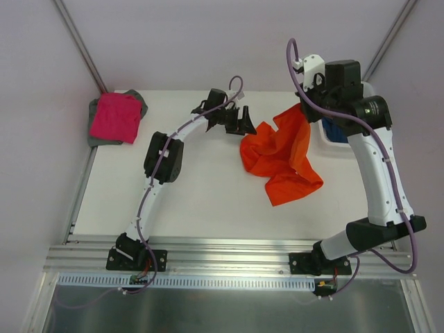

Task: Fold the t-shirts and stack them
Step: Flatten the tshirt out

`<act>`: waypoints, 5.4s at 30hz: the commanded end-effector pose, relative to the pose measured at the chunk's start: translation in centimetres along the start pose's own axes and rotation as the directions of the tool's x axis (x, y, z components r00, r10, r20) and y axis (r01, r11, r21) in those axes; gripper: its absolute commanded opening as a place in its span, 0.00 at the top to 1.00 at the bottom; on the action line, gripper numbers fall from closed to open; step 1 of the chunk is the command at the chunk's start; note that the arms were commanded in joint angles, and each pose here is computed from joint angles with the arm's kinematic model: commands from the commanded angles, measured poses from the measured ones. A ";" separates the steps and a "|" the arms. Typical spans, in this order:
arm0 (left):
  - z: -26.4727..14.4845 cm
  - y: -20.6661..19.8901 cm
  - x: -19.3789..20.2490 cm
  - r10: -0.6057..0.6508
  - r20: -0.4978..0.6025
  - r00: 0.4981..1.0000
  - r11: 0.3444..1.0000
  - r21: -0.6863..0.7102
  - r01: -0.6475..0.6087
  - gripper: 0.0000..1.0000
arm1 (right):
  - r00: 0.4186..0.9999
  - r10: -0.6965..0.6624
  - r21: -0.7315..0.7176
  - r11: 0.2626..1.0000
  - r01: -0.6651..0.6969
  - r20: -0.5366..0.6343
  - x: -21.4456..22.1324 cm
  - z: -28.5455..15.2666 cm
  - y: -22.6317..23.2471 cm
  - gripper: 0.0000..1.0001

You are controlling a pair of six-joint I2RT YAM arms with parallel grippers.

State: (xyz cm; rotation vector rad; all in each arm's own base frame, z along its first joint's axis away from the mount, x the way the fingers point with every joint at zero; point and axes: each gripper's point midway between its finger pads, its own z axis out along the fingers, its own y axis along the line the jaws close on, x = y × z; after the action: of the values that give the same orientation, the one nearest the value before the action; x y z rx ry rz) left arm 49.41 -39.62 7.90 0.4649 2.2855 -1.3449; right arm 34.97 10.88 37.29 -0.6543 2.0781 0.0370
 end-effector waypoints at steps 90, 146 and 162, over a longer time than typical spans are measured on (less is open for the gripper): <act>-9.9 2.2 -1.0 -0.030 0.096 0.995 0.968 -0.247 0.053 0.27 | 0.990 0.141 -0.113 0.984 -0.140 0.009 1.1 1.7 1.8 0.99; -7.1 5.7 1.5 -0.126 0.036 0.991 0.972 -0.196 0.131 1.00 | 0.990 0.139 -0.099 0.985 -0.141 -0.025 0.6 4.5 1.2 0.99; -24.4 -4.0 -10.6 0.096 0.379 0.920 0.973 -0.233 -0.006 1.00 | 0.993 0.113 0.057 0.992 -0.116 0.043 -2.0 5.5 -4.2 0.99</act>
State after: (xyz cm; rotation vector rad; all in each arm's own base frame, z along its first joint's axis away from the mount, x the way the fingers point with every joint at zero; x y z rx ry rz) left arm 52.24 -22.71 21.48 0.1524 2.1507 -1.0515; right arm 41.42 10.98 35.14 -0.5278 2.1160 0.1005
